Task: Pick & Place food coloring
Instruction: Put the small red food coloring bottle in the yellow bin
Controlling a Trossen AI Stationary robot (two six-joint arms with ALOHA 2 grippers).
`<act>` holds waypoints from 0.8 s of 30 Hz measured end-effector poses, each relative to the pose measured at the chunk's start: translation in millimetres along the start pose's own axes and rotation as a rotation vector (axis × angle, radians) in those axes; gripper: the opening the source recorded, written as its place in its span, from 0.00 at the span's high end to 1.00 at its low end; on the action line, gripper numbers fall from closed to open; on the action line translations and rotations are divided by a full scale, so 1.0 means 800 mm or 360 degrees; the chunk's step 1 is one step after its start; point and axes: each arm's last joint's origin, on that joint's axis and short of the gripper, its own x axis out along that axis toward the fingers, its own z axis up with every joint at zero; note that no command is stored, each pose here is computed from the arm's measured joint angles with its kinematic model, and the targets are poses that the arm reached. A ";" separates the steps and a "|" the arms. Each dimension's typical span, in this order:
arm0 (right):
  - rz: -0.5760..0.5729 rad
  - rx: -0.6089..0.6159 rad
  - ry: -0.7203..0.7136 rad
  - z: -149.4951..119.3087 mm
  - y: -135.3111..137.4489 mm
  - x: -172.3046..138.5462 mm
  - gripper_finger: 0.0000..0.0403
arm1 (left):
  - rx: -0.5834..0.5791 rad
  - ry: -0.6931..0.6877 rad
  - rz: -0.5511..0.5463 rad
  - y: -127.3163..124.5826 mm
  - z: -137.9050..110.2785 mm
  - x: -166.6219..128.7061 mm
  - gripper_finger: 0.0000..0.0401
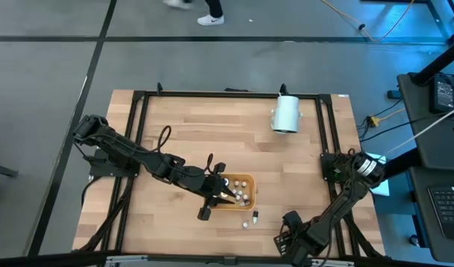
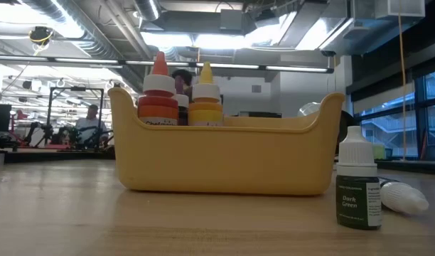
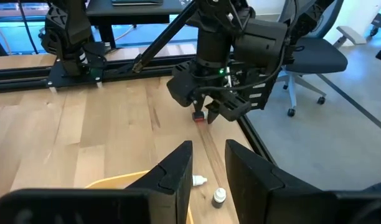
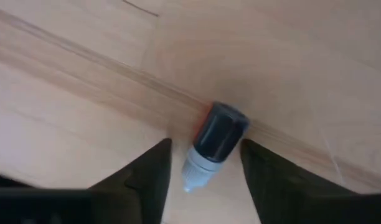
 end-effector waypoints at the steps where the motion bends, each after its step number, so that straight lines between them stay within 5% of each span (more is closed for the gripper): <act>1: -0.0015 0.0000 0.0011 0.000 0.000 0.001 0.54 | 0.0000 0.0000 0.0000 0.000 0.000 0.000 0.77; 8: -0.0073 -0.0060 0.0045 0.000 -0.002 0.002 0.83 | 0.0000 -0.0005 0.0046 0.001 0.000 0.000 0.76; 14: -0.0026 -0.0224 0.0030 0.000 -0.003 -0.009 0.84 | -0.0106 0.0003 -0.0014 -0.001 0.000 0.000 0.77; 20: 0.0172 -0.0431 -0.0111 0.024 -0.003 -0.096 0.84 | -0.0149 0.0037 -0.0216 -0.006 -0.001 0.000 0.76; 24: 0.0228 -0.0640 -0.0270 0.058 0.000 -0.158 0.84 | -0.0202 0.0026 -0.0137 -0.002 0.000 0.000 0.77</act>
